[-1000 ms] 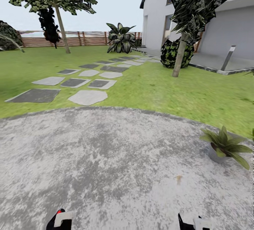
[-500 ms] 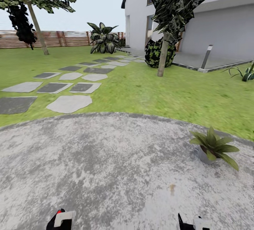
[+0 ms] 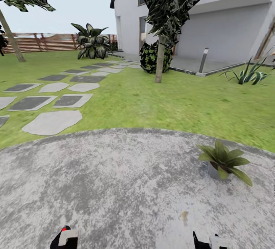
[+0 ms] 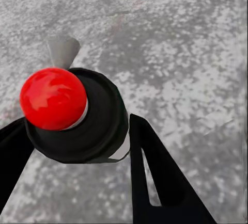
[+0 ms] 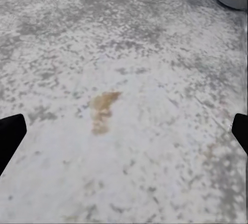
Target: Pick up the pesticide atomizer in the garden and spray insectifuge to fully cover both potted plants in the garden.
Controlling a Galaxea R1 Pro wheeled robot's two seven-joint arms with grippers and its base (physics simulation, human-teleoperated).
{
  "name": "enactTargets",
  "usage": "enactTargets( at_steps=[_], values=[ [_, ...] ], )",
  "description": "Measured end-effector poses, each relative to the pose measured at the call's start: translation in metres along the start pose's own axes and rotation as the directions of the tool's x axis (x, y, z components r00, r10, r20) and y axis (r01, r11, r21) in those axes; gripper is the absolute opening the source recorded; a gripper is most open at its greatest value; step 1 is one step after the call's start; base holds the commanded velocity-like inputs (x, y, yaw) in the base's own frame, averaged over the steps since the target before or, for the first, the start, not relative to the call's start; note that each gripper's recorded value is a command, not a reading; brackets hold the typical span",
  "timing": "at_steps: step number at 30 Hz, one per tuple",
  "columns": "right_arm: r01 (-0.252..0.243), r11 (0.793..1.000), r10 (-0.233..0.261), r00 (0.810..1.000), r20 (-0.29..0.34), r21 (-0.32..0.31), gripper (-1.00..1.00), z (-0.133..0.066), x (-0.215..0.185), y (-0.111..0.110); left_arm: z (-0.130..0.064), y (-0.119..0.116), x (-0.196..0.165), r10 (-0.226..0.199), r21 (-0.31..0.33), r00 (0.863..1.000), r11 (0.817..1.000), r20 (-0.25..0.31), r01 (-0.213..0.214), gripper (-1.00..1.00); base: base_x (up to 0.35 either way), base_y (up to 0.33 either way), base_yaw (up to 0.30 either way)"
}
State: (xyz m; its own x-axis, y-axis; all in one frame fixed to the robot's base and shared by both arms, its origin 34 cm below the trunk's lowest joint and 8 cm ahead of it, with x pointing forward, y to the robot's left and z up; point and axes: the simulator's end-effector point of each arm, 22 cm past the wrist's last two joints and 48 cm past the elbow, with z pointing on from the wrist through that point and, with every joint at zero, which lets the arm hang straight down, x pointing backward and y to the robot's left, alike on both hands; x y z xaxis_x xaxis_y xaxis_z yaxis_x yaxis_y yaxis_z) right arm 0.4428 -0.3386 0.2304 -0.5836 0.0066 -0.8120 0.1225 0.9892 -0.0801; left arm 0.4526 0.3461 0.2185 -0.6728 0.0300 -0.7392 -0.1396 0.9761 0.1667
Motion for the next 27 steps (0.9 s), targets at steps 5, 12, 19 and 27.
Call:
enactTargets(
  at_steps=[5,12,19,27],
  values=[
    [0.001,1.000,-0.001,1.000,0.000,-0.001,1.00,0.0000,0.0000,0.0002,-0.0002,0.0000,0.0004,0.000,0.000,1.000,1.000,-0.001,0.000,-1.00,0.338,0.004,-0.287],
    [0.002,1.000,-0.002,1.000,0.000,-0.001,1.00,0.0000,0.0000,0.0004,-0.0018,0.0003,0.0037,0.001,0.000,1.000,1.000,-0.005,-0.001,-1.00,0.337,0.000,-0.287],
    [0.002,1.000,-0.002,1.000,0.000,-0.001,1.00,0.0000,0.0000,0.0003,-0.0019,0.0003,0.0041,0.001,0.000,1.000,1.000,-0.006,-0.001,-1.00,0.305,0.000,-0.287],
    [0.002,1.000,-0.002,1.000,-0.001,-0.001,1.00,0.0001,0.0003,0.0004,-0.0018,0.0003,0.0044,0.001,0.000,1.000,1.000,-0.007,-0.001,-1.00,0.064,0.000,-0.287]
  ],
)
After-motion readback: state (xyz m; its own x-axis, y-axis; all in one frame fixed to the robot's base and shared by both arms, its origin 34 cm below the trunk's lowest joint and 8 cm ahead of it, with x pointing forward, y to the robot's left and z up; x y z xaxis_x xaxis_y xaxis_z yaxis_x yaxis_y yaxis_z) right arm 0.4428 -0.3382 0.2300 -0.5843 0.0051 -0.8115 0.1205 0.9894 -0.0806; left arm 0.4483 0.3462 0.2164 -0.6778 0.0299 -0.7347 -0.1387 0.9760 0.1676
